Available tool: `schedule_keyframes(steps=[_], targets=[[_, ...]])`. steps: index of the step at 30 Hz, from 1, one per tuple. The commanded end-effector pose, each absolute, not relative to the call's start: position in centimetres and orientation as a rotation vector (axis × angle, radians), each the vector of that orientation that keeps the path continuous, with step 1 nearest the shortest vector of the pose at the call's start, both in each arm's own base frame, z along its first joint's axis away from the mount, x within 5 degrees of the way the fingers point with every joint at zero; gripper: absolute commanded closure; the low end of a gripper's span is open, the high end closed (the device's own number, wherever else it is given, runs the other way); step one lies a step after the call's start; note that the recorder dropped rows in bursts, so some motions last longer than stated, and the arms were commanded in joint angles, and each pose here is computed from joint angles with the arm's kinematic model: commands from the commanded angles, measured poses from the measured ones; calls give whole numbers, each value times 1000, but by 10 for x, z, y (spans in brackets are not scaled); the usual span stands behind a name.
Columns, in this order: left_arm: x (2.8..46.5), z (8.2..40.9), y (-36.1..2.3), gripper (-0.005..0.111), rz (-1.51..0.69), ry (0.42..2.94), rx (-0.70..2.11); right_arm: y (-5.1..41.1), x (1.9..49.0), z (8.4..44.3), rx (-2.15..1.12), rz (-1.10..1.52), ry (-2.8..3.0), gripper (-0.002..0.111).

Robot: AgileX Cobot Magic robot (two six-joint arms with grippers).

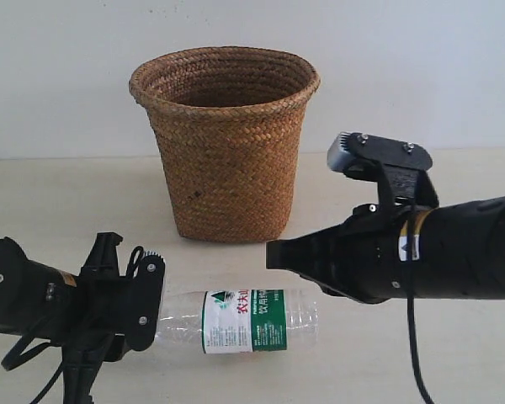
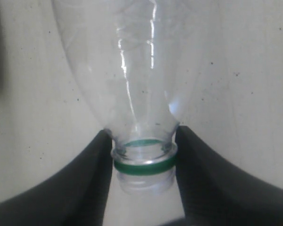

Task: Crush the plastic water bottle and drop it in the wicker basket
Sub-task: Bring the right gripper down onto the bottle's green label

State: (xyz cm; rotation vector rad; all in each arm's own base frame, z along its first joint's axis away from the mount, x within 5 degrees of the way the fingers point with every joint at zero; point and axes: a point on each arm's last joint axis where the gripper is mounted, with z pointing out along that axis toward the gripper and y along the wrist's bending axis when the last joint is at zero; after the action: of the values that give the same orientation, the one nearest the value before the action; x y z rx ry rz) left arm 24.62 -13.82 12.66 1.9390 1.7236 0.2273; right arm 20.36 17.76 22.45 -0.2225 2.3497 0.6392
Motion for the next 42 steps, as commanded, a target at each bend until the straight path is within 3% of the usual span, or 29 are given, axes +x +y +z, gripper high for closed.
schedule_keyframes(steps=[1, 20, 29, 42], targets=[[247, 127, -140, 103, 227, 1736, 1912, 188, 210, 217, -251, 606, 2407, 107], [247, 127, -140, 103, 222, 1738, 1916, 220, 214, 156, -356, 567, 2502, 107], [246, 127, -140, 103, 220, 1739, 1918, 231, 226, 172, -404, 559, 2477, 107], [247, 127, -140, 103, 227, 1736, 1912, 221, 241, 143, -349, 484, 2556, 107]])
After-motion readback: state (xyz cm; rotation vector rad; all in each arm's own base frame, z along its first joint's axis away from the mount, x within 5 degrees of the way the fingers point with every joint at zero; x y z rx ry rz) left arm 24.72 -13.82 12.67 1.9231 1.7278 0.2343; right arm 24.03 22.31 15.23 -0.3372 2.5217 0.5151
